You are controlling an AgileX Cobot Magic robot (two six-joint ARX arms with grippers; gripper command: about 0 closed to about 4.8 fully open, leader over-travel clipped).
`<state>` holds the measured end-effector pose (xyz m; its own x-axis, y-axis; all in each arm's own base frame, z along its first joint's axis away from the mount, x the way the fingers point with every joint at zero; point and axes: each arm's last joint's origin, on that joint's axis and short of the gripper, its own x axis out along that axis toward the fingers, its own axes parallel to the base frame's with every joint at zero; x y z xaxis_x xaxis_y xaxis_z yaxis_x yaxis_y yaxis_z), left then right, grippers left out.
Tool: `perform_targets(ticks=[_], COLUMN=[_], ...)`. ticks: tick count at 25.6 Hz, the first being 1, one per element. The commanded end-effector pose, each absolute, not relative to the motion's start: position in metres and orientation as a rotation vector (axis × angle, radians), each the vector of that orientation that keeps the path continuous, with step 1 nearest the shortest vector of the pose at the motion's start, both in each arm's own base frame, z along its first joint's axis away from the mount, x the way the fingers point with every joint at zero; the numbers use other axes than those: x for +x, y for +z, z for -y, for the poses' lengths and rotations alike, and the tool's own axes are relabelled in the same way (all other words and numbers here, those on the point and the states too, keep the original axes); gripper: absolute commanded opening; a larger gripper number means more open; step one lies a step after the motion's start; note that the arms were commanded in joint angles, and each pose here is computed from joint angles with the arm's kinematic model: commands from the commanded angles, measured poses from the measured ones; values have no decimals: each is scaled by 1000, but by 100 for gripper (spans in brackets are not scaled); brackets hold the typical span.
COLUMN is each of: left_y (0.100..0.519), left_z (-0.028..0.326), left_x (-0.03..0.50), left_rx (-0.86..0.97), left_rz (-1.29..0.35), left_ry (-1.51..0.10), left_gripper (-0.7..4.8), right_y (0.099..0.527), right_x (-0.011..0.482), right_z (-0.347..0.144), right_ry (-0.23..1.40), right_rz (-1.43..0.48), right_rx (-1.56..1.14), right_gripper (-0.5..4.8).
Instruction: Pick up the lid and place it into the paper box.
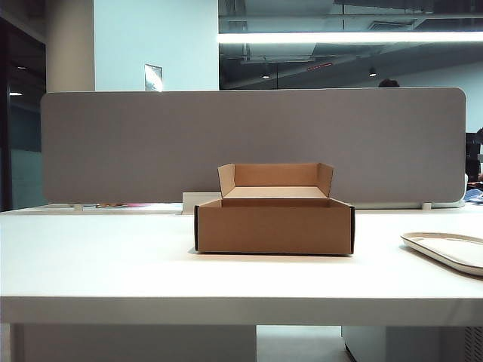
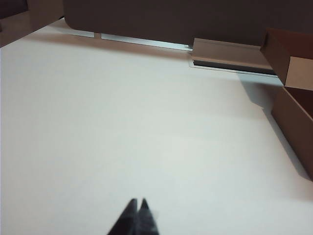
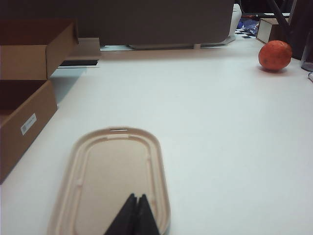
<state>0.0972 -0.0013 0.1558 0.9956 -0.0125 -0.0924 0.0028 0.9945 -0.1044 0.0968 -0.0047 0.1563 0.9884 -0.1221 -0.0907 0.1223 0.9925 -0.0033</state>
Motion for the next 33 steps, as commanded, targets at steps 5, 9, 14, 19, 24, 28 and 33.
perform_targets(ticks=[5, 9, 14, 19, 24, 28, 33], left_y=[157, 157, 157, 157, 157, 157, 157], left_z=[1, 1, 1, 1, 1, 2, 3], left_x=[97, 97, 97, 97, 97, 97, 97], left_rx=[-105, -105, -105, -105, -105, -105, -106], left_rz=[-86, -86, -86, -86, -86, -88, -88], left_ry=[-12, -12, -12, -12, -13, -32, -61], left_gripper=[-3, -3, -3, -3, -3, -3, -3], right_y=[158, 158, 158, 159, 160, 160, 163], right_x=[97, 97, 97, 97, 97, 98, 97], right_z=[7, 7, 6, 5, 3, 1, 0], right_ry=[-174, -176, -162, -121, -54, 19, 32], right_rz=[-76, -72, -69, -57, -43, -39, -27], right_rx=[-188, -189, -186, -156, -96, -92, -42], right_gripper=[-1, -1, -1, -1, -1, -1, -1])
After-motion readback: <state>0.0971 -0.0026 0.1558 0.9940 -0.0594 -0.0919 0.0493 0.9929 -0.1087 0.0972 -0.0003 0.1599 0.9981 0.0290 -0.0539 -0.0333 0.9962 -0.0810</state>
